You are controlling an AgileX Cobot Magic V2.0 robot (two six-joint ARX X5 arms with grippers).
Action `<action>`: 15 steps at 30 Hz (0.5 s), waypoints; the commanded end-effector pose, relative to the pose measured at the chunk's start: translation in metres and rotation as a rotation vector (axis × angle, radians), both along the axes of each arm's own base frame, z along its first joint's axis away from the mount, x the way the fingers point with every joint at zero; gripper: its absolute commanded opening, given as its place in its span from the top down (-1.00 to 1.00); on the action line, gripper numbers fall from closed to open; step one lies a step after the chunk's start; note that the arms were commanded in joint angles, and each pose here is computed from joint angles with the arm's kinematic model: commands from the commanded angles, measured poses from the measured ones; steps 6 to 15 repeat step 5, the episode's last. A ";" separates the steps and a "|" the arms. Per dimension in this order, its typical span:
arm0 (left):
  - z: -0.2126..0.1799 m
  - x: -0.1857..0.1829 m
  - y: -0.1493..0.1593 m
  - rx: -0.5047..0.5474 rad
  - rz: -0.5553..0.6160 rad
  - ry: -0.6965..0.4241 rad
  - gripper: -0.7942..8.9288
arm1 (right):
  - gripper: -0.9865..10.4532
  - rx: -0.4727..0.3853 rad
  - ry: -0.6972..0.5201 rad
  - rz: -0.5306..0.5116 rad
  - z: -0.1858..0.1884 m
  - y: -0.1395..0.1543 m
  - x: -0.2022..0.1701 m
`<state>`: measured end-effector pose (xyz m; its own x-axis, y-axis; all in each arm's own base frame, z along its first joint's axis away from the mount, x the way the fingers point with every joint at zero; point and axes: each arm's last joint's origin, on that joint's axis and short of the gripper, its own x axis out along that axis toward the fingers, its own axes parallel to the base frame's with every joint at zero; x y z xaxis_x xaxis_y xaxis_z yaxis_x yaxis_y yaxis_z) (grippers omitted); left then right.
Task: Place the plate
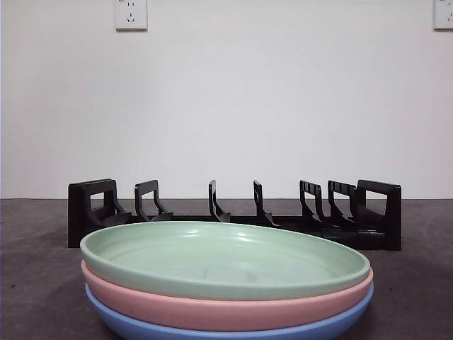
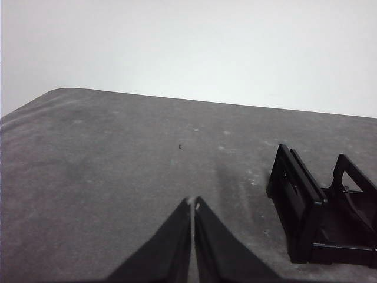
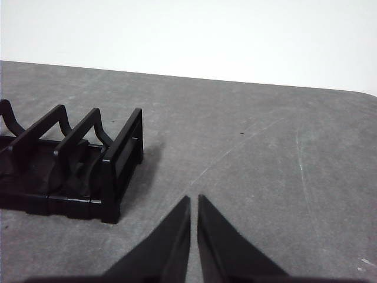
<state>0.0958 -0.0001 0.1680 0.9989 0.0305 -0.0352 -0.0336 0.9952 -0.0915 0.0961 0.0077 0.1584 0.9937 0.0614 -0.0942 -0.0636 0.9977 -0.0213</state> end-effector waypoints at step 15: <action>-0.005 0.001 0.000 0.000 -0.003 0.009 0.82 | 0.80 0.009 -0.004 0.000 -0.001 0.000 0.000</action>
